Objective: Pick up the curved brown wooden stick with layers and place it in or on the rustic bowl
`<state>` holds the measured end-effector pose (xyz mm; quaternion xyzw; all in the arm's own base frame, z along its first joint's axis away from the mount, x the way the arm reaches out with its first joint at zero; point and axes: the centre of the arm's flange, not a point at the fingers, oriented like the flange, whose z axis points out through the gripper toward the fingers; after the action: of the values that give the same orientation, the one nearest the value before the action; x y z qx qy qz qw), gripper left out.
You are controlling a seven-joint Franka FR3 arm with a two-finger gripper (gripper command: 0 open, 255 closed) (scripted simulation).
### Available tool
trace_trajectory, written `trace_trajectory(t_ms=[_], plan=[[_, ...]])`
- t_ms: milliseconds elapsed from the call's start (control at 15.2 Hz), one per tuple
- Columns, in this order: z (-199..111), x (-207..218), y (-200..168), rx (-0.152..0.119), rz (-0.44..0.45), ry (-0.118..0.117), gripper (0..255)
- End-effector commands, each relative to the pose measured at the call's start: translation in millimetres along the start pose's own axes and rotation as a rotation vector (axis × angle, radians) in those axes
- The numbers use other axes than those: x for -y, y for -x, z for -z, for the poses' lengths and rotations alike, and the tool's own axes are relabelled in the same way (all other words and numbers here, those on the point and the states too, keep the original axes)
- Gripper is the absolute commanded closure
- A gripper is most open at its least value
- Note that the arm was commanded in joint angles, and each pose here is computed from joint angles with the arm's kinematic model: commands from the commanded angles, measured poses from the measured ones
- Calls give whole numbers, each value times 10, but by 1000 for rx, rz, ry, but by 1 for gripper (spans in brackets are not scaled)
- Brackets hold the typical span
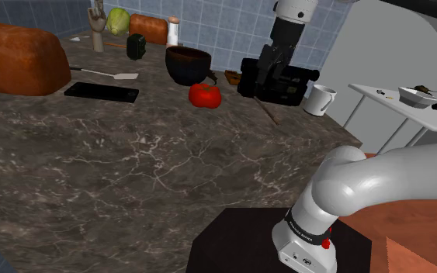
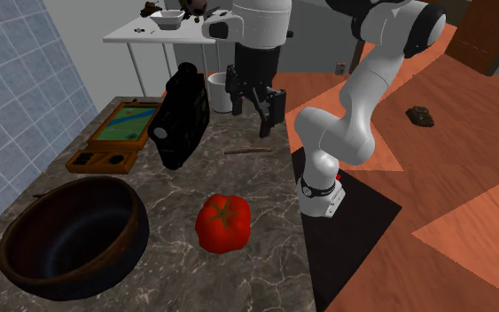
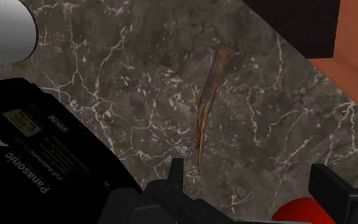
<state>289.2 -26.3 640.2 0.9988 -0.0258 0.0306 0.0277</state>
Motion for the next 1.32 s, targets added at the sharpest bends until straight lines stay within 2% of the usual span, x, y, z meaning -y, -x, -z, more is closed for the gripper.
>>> trace_trajectory(t_ms=[0,396,858,1254], plan=[[0,0,0,0,0,0,0],[-637,-435,436,-59,-252,-102,0],[-1004,-401,409,-59,-252,-102,0],[-1034,-398,407,-59,-252,-102,0]])
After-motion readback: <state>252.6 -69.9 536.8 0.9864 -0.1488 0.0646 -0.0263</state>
